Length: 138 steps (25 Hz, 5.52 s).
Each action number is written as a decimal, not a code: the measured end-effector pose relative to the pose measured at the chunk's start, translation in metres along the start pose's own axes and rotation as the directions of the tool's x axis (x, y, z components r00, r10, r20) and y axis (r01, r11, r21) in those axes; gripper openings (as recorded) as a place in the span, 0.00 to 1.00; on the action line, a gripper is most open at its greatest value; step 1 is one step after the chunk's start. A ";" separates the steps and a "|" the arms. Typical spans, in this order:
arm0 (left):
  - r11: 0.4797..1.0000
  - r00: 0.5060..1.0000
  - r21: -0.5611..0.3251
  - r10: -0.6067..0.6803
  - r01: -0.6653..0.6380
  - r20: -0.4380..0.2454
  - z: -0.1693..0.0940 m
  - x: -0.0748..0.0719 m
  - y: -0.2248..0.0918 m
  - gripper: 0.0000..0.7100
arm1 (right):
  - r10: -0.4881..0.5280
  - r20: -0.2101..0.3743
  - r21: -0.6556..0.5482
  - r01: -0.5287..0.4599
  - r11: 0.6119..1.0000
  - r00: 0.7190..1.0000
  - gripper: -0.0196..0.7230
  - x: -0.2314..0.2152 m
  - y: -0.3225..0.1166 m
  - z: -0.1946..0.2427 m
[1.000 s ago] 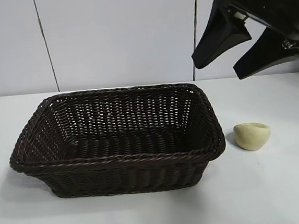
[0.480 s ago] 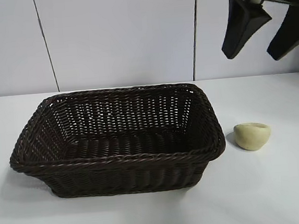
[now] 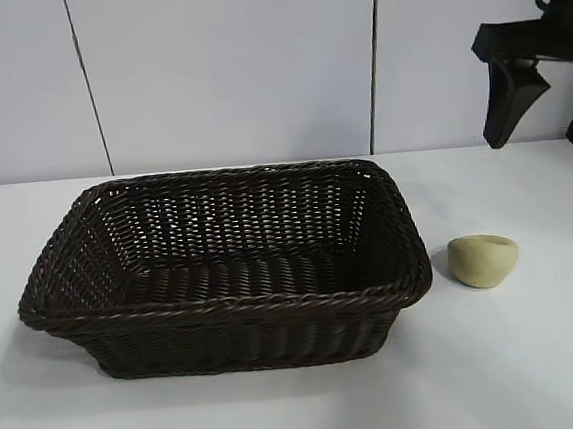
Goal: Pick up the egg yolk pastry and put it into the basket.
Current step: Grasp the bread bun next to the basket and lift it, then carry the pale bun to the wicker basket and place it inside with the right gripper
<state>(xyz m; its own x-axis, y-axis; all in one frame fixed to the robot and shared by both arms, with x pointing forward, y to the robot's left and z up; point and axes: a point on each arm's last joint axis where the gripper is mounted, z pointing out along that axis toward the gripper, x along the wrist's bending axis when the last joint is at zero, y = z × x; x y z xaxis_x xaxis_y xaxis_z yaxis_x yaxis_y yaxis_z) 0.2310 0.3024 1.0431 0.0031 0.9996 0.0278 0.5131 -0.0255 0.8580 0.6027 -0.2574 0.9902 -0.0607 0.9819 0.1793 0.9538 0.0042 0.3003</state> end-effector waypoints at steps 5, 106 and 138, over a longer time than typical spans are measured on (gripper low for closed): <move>1.000 1.000 0.000 0.000 0.000 0.000 0.000 0.000 0.000 0.80 | 0.032 -0.012 0.041 -0.032 0.999 0.999 0.77 -0.003 0.001 0.029; 1.000 1.000 0.000 0.000 0.000 0.000 0.000 0.000 0.000 0.80 | -0.214 -0.250 -0.208 0.163 0.964 0.944 0.12 0.198 -0.040 0.062; 1.000 1.000 0.000 0.000 0.000 0.000 0.000 0.000 0.000 0.80 | -0.299 -0.206 -0.086 0.287 0.954 0.932 0.72 0.218 -0.007 0.012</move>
<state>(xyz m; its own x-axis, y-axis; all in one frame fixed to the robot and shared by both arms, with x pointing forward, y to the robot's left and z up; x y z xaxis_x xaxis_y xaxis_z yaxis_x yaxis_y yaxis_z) 0.2310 0.3024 1.0431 0.0031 0.9996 0.0278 0.5131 -0.0255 0.8580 0.5860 -0.0409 1.0164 -0.4026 0.8745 0.2703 0.8672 0.2699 0.4185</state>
